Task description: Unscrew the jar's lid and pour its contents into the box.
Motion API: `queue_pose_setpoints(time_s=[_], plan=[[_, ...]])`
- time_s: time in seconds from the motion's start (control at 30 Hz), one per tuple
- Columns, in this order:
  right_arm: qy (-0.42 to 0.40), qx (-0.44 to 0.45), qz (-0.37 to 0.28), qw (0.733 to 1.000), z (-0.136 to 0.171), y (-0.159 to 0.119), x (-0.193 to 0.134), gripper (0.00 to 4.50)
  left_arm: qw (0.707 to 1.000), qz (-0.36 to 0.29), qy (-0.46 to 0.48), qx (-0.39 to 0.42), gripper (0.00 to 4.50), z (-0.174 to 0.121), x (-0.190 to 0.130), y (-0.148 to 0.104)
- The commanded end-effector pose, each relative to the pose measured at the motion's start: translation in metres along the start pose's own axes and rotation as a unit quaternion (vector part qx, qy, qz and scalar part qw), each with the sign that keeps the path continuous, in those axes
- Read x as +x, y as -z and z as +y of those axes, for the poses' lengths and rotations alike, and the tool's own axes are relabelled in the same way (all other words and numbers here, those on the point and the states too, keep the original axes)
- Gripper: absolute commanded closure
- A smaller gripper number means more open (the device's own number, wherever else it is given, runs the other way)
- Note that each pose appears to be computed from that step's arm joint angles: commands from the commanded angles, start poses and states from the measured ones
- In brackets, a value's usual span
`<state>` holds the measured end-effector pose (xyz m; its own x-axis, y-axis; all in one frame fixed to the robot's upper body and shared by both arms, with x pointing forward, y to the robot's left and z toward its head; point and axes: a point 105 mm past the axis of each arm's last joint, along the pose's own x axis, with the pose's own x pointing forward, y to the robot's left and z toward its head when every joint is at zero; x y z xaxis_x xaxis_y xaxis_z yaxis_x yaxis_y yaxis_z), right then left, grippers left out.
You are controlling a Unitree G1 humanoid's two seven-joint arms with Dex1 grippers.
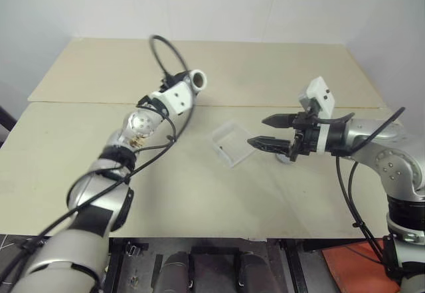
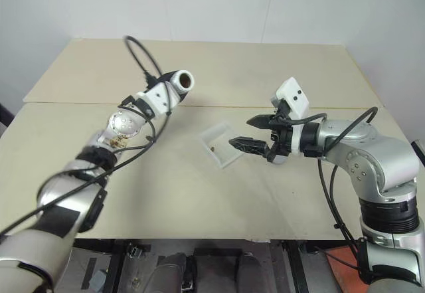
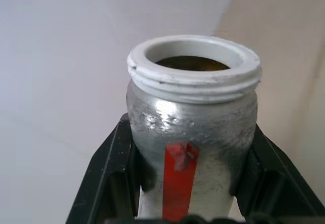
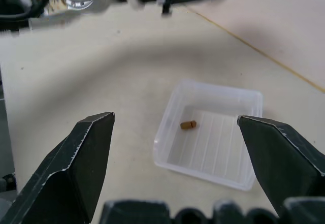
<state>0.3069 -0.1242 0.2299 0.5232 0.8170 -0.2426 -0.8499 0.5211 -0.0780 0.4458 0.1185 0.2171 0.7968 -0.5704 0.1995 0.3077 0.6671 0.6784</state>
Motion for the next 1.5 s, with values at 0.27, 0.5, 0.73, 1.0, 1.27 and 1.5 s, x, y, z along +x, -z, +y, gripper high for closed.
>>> queue_pose_setpoints(time_s=[0.27,0.5,0.73,1.0,1.27,1.5], plan=[[0.024,-0.075,-0.029,0.996,-0.010,-0.008,-0.008,0.02,0.958,0.041,0.004,-0.285,2.54,-0.016,-0.052,0.009],[0.020,-0.080,-0.029,0.996,-0.008,-0.009,-0.011,0.02,0.955,0.043,-0.044,-0.291,2.54,-0.030,-0.069,0.031],[0.016,-0.078,-0.028,0.996,-0.006,-0.008,-0.010,0.00,0.955,0.066,-0.028,-0.288,0.62,-0.036,-0.077,0.037],[0.017,-0.082,-0.015,0.996,-0.006,-0.001,-0.009,0.00,0.962,0.085,0.093,-0.243,0.04,-0.009,-0.136,0.013],[0.017,-0.106,0.007,0.994,-0.006,0.012,-0.019,0.00,0.942,0.080,0.239,-0.220,0.04,0.033,-0.230,-0.047],[0.016,-0.118,0.003,0.993,-0.007,0.012,-0.027,0.00,0.939,0.102,0.235,-0.229,0.04,0.037,-0.260,-0.062]])
